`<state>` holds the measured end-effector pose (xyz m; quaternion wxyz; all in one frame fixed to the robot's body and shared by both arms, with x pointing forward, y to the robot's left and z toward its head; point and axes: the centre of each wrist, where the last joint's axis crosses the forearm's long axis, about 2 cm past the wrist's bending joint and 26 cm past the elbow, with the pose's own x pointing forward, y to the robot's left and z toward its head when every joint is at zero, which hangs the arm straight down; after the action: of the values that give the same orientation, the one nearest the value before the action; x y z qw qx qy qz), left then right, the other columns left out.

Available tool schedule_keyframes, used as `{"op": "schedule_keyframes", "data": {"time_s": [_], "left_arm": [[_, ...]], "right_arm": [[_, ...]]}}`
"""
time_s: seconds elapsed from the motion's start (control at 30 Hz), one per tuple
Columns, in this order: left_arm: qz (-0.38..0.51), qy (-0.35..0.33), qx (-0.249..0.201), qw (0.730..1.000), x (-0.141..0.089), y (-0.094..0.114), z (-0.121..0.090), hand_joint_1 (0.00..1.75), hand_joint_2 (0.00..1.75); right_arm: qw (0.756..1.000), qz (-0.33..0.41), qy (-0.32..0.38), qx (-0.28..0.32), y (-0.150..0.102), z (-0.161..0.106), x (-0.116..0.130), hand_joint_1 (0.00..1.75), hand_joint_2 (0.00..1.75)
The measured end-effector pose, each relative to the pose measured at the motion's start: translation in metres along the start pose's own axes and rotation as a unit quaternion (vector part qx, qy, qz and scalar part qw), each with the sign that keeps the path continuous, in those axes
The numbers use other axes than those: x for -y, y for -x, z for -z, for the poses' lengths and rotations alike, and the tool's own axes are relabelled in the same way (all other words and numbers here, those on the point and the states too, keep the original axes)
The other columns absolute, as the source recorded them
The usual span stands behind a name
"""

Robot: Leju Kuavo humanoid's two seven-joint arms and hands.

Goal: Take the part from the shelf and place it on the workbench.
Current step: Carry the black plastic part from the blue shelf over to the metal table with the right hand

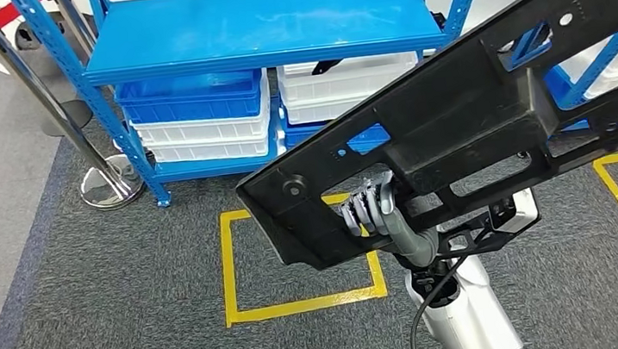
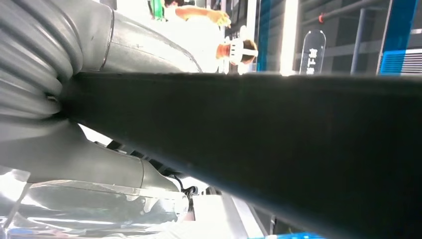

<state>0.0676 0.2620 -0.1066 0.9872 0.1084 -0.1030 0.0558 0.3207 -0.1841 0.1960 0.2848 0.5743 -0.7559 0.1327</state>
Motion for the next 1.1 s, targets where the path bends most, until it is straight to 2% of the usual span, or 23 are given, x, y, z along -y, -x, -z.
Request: {"op": "schedule_keyframes", "data": {"time_s": [0.57, 0.87, 1.1], "left_arm": [[0.003, -0.001, -0.002, 1.0, -0.001, 0.003, 0.0, 0.0, 1.75], [0.015, 0.004, 0.004, 1.0, 0.003, -0.004, -0.001, 0.0, 1.75], [0.03, 0.013, 0.001, 0.999, 0.007, -0.007, -0.002, 0.0, 1.75]], "right_arm": [[1.0, -0.01, 0.013, 0.008, -0.003, 0.001, 0.0, 1.75, 1.75], [0.992, -0.11, 0.052, 0.015, -0.013, 0.001, 0.0, 1.75, 1.75], [0.991, -0.118, 0.055, 0.02, -0.014, -0.004, -0.005, 1.75, 1.75]]}}
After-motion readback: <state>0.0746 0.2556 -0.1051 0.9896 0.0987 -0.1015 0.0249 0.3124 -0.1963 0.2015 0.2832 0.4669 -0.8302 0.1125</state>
